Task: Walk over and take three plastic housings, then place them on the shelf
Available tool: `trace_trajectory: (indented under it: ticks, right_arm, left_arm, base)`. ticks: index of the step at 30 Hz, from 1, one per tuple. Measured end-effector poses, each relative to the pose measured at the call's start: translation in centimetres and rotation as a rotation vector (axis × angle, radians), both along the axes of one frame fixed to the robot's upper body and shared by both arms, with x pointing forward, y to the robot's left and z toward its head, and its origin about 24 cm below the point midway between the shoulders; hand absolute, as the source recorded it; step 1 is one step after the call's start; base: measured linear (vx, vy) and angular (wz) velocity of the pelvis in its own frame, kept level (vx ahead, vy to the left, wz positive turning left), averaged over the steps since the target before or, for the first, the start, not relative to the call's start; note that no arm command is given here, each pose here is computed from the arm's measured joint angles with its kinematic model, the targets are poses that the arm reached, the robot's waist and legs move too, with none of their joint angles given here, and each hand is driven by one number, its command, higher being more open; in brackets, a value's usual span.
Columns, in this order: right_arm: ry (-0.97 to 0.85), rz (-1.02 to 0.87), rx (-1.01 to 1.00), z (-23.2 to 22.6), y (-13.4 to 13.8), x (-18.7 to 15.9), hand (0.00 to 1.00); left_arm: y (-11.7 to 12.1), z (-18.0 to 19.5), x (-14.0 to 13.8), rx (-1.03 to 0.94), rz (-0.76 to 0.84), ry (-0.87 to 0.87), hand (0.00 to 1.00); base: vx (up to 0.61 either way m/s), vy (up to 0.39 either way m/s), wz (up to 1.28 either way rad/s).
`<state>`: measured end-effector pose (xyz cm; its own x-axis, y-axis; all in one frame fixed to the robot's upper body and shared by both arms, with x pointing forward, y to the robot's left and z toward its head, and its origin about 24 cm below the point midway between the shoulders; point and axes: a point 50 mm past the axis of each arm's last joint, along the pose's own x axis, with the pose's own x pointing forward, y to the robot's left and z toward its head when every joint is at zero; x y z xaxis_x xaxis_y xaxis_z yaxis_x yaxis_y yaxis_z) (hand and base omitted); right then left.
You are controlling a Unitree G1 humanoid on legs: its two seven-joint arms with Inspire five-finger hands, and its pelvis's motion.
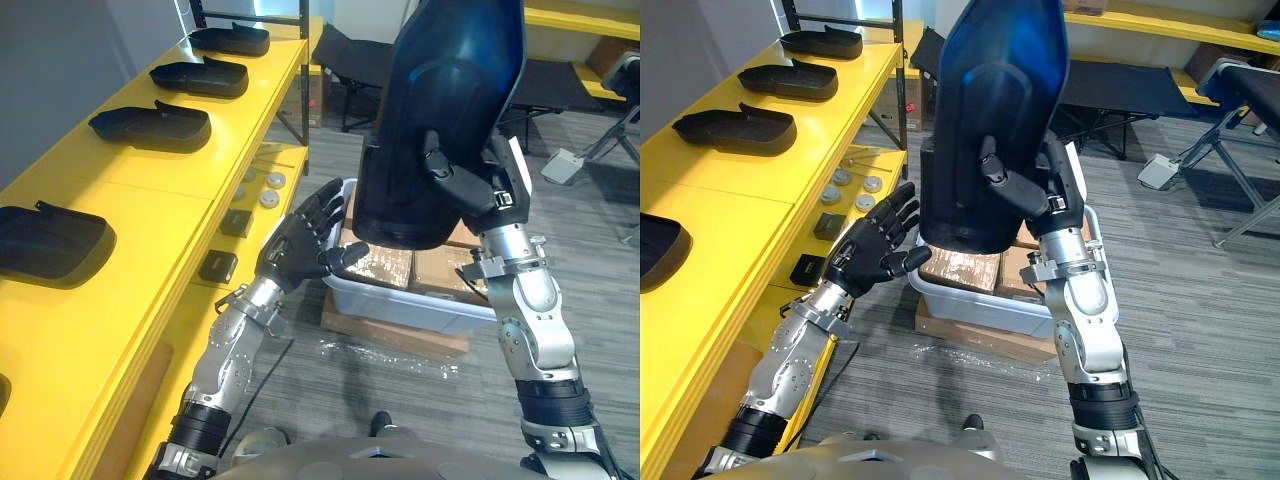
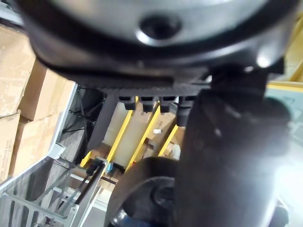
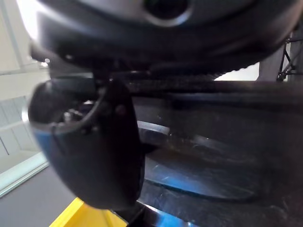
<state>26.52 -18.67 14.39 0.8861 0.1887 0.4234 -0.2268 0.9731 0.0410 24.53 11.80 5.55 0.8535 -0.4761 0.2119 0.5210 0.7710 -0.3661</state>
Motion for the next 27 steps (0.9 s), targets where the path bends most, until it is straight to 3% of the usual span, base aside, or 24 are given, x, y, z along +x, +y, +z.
trace_trajectory:
  ticks: [10, 23, 24, 27]
  right_arm:
    - [0.083, 0.084, 0.020, -2.1, 2.1, -0.3, 0.00]
    - [0.135, 0.097, 0.032, -3.2, 2.7, -0.2, 0.00]
    - [0.136, 0.101, 0.031, -3.3, 2.8, -0.2, 0.00]
    - [0.140, 0.109, 0.029, -3.3, 3.1, -0.3, 0.00]
  left_arm:
    - [-1.5, 0.7, -0.3, -0.005, -0.069, -0.016, 1.00]
    - [-2.4, 0.5, -0.1, 0.061, -0.078, 0.017, 1.00]
    - [-2.4, 0.5, -0.1, 0.064, -0.075, 0.020, 0.00]
    - [-2.4, 0.4, -0.1, 0.095, -0.061, 0.022, 0.00]
  base:
    - [-0.01, -0.005, 0.00]
    - [-0.02, -0.005, 0.02]
    - [0.00, 0.000, 0.00]
    - [0.00, 0.000, 0.00]
